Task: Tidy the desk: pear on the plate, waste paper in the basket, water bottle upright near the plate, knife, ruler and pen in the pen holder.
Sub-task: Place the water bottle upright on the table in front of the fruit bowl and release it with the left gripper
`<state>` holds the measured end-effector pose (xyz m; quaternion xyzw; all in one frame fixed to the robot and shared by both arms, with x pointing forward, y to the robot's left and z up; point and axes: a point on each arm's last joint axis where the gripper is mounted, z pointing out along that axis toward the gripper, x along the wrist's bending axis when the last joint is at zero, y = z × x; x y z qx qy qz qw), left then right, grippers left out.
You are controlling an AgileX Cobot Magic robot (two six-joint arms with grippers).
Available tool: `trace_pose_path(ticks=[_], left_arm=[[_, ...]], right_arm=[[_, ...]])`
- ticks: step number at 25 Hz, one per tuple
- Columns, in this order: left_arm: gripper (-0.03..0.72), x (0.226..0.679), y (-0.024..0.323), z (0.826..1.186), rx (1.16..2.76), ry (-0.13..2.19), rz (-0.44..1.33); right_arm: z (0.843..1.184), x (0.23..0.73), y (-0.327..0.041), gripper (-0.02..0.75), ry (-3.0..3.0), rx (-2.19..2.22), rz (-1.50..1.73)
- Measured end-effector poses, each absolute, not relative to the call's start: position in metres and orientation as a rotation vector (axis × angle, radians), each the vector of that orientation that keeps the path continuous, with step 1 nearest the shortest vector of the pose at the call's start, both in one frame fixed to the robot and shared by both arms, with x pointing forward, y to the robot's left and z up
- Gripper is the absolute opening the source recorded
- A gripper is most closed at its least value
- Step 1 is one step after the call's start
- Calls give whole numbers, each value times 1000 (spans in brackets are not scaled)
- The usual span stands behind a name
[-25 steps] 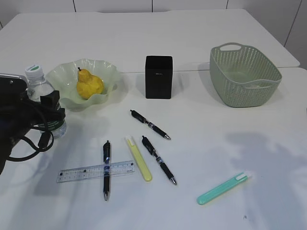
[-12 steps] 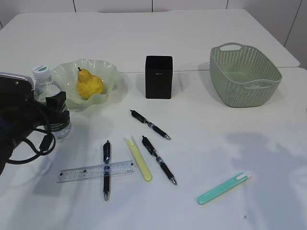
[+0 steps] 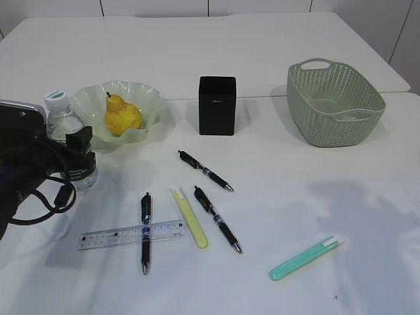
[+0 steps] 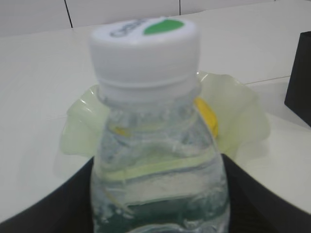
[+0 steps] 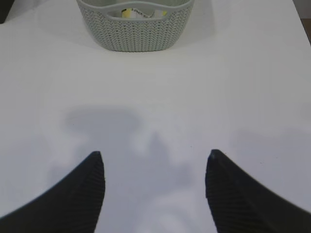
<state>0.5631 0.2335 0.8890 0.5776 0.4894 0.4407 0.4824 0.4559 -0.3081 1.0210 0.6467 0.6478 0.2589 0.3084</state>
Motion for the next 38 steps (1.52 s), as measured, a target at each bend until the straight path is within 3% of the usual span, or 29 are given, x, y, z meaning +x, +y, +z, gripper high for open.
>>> trace_pose_path(ticks=[5,21,29,38], left_arm=[[493,563,235,889,1400,1206,1080],[496,563,236,888,1388,1226,1088],[623,563,237,888,1370,1249,1073],[631,563,237,900,1343,1230,1083]], right_arm=[[1021,456,-308,512,1713,1708,684],[1021,456,-308,512,1714,1706,682],[1021,456,-308,512,1713,1705,684],[1021,456,-308,512,1713,1705,684]])
